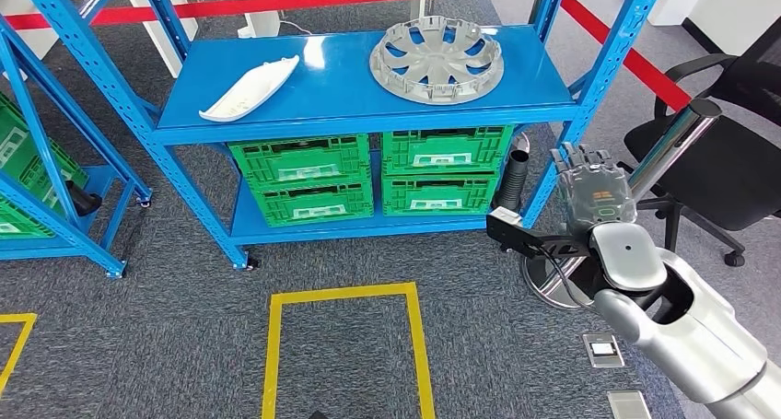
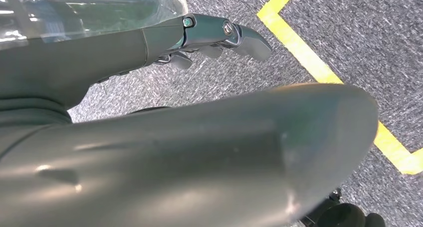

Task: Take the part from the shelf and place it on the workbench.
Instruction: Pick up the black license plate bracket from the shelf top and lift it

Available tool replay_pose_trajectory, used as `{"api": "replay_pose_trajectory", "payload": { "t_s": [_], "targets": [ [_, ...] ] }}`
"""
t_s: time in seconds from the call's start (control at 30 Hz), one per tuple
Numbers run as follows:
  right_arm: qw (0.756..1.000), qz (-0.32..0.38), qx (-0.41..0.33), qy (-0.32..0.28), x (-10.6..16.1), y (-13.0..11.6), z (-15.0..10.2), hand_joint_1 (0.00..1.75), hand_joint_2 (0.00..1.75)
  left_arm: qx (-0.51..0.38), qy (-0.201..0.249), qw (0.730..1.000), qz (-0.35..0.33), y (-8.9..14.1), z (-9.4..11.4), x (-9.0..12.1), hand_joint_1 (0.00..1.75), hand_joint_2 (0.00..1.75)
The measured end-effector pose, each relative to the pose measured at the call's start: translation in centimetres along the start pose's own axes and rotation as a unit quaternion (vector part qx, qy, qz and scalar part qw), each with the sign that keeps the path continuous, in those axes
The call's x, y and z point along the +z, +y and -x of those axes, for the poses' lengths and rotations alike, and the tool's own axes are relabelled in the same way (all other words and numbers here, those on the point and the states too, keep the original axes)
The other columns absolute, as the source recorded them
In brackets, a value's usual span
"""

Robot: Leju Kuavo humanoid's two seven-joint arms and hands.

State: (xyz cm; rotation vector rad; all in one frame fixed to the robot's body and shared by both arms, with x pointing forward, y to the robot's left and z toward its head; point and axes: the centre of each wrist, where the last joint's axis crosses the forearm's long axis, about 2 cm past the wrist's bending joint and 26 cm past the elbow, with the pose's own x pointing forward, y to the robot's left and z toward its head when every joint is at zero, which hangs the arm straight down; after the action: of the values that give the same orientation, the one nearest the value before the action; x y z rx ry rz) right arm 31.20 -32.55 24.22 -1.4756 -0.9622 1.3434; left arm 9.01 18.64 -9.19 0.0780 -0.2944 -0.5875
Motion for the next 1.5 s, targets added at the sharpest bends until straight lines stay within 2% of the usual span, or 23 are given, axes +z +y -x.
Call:
{"api": "replay_pose_trajectory", "payload": {
  "t_s": [0.23,0.37,1.5],
  "targets": [
    [1.0,0.008,-0.013,-0.004,0.04,0.0,-0.1,0.0,1.75,-0.005,-0.001,1.0,0.0,0.01,-0.03,0.0,0.0,0.0],
    [1.0,0.006,-0.018,-0.006,0.06,0.04,-0.13,0.0,0.0,-0.005,0.002,1.0,0.0,0.01,-0.03,0.0,0.0,0.0],
    [0.999,0.003,-0.042,-0.031,0.48,0.45,-0.81,0.0,0.0,-0.008,0.005,1.0,-0.001,0.07,0.05,-0.02,0.0,0.0]
  ]
}}
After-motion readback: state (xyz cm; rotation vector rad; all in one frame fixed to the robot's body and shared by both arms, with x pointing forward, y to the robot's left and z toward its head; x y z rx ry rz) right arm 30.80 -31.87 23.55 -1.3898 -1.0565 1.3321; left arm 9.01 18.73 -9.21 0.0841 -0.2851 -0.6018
